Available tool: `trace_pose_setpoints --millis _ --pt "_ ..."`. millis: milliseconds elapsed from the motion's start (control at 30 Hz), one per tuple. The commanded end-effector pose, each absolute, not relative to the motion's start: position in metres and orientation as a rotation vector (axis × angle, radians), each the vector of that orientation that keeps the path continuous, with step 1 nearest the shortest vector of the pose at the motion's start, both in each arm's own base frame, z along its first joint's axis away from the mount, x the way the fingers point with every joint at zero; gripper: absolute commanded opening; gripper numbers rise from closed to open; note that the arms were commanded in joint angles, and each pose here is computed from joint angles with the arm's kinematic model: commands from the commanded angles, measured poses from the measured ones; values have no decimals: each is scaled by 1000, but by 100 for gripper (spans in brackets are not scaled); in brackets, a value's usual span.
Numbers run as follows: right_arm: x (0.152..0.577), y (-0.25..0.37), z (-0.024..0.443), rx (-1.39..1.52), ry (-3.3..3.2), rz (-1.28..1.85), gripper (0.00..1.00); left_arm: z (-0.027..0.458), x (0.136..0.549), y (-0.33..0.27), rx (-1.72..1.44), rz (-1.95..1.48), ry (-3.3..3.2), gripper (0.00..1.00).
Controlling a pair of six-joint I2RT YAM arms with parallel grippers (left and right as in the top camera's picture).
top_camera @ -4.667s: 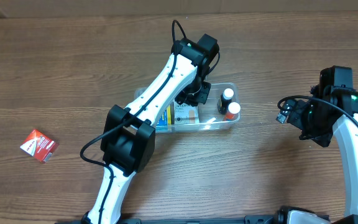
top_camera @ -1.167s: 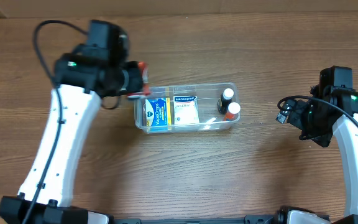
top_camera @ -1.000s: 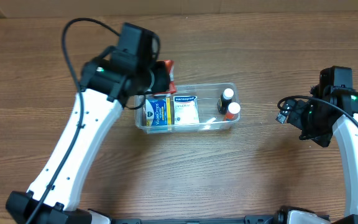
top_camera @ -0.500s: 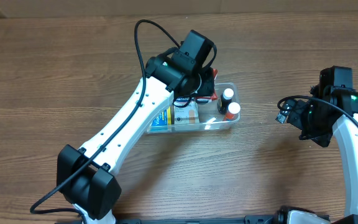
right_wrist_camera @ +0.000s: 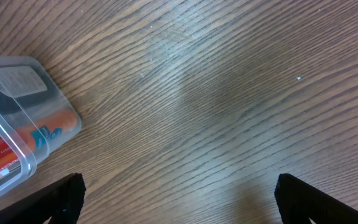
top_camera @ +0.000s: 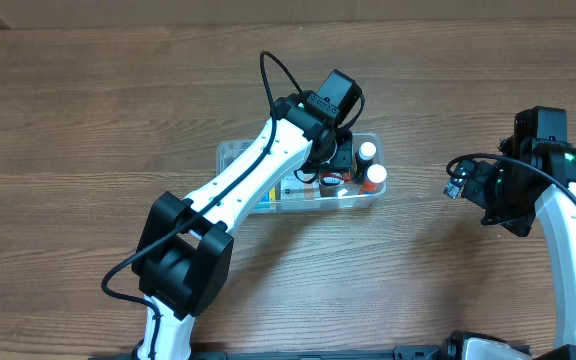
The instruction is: Pack container
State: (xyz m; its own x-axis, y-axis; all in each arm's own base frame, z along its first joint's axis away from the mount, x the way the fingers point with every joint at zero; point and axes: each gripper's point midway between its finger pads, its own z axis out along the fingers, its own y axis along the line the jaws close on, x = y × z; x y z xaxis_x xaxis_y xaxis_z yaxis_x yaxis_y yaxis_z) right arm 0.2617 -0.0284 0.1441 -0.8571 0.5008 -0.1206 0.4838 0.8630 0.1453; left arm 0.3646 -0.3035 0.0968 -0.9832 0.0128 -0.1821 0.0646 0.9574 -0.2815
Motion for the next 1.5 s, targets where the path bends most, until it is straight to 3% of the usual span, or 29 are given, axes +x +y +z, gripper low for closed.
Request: trace_pose_setpoints --millis 0,133,233,467,567,667,833,900,967,1167,1300,1467 --pt "262 -28 148 762 2864 178 100 97 367 -308 76 -426 2923 48" --pt "262 -28 148 762 2864 178 100 97 367 -308 110 -421 2921 70" --pt "262 -28 148 762 2864 178 100 97 367 -308 150 -416 2915 74" --pt "262 -28 148 762 2864 177 100 98 367 -307 176 -413 2911 73" --pt "262 -28 148 762 2864 177 100 101 366 -303 200 -387 2908 67" --pt "263 -29 148 761 2861 178 100 143 377 -279 190 -232 2822 68" --pt "263 -29 148 759 2861 178 100 268 381 -199 91 37 2584 86" --pt "264 -29 148 758 2859 179 100 297 369 -153 -12 81 2570 100" --pt "266 -25 150 716 2862 208 100 308 359 -105 -178 121 2587 100" --pt "314 -5 217 462 2672 166 100 295 356 17 -618 122 2649 100" --pt "369 27 271 215 2410 201 100 272 366 59 -746 38 2652 100" --pt "396 36 291 166 2283 221 100 248 367 72 -730 77 2689 100"
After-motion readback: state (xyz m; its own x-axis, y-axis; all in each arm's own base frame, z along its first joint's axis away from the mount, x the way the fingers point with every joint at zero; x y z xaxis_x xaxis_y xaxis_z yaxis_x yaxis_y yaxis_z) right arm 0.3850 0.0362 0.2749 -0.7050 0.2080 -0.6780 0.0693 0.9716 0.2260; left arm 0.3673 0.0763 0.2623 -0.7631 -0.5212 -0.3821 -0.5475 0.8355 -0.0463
